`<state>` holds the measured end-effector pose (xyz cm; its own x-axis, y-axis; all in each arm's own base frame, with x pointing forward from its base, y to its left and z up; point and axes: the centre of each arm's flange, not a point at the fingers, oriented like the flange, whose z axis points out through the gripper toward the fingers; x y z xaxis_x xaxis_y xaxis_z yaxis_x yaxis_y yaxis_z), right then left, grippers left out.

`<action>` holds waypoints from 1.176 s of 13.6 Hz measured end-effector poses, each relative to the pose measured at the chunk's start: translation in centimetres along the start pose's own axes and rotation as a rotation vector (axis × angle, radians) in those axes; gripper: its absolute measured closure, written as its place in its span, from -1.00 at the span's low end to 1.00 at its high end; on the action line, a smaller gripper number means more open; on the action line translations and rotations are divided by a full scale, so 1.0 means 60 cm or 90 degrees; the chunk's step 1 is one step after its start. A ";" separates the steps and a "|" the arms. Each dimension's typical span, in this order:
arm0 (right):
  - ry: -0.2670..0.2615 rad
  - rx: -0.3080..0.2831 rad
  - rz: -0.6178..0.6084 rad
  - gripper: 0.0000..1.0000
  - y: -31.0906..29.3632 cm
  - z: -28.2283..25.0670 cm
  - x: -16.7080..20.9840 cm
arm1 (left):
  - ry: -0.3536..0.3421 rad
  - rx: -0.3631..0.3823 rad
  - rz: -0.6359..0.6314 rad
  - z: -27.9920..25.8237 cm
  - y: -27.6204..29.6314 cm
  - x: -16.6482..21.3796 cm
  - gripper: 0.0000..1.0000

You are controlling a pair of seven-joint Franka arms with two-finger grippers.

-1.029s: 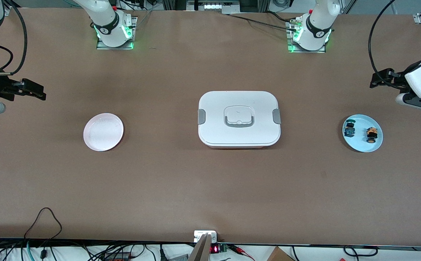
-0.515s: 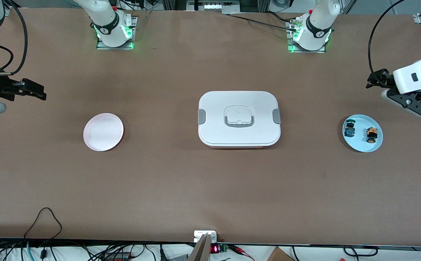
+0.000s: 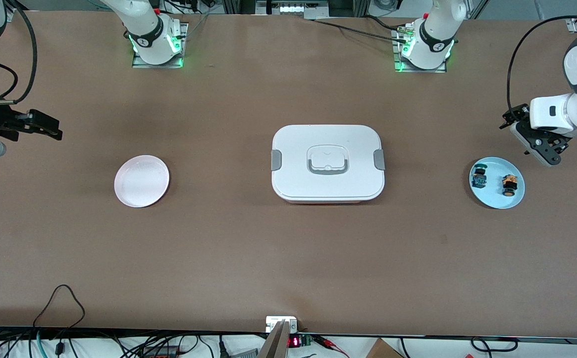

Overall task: Transfer orange switch to right arm and place
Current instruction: 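Lower the left gripper over the orange switch on the blue plate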

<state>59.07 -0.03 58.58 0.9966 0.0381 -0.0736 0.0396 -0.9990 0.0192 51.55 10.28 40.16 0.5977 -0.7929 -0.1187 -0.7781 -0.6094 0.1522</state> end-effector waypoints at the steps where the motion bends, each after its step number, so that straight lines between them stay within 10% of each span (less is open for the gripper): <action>1: 0.000 0.000 0.000 -1.00 0.000 0.000 0.000 | -0.007 -0.007 0.043 0.026 -0.011 -0.010 -1.00; 16: 0.000 0.000 -0.003 -1.00 -0.004 0.000 0.000 | -0.014 0.112 0.561 0.285 -0.167 -0.073 -1.00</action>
<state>59.06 0.23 58.58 0.9963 0.0427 -0.0741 0.0442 -0.9988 0.0189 53.39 19.89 22.36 -0.2332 -0.9712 -0.0487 -0.9719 0.2312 0.0450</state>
